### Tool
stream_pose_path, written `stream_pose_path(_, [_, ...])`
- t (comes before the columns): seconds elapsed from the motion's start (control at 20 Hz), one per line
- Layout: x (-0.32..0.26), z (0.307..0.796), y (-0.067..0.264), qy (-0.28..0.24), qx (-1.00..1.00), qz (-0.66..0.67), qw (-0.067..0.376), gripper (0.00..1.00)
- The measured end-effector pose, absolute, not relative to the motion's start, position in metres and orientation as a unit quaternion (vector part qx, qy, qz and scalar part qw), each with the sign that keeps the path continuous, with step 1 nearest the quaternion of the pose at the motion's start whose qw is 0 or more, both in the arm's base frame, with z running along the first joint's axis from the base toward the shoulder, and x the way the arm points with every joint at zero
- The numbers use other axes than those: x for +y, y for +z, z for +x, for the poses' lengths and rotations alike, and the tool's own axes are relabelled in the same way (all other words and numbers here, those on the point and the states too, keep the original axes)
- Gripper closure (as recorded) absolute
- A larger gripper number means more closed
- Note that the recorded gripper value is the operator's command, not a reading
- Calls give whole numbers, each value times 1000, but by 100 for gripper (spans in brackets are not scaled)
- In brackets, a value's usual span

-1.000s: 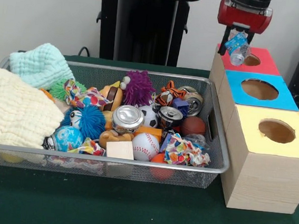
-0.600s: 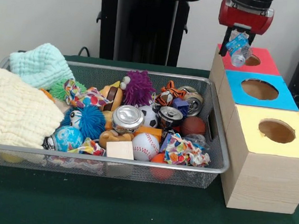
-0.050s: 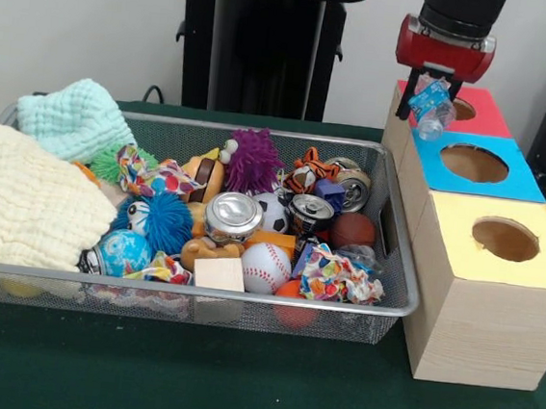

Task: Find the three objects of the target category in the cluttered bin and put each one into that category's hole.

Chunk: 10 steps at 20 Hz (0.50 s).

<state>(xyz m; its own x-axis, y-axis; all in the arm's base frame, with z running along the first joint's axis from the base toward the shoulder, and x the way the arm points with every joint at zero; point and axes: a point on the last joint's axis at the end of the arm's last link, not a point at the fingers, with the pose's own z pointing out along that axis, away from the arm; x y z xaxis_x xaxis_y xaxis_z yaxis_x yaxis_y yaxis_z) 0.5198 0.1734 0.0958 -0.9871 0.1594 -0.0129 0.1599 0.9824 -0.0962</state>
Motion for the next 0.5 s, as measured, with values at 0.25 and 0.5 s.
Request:
stream_pose_path(0.25, [173, 519, 92, -50, 996, 80, -1, 100])
stream_pose_path(0.5, [173, 520, 92, -50, 996, 79, -1, 100])
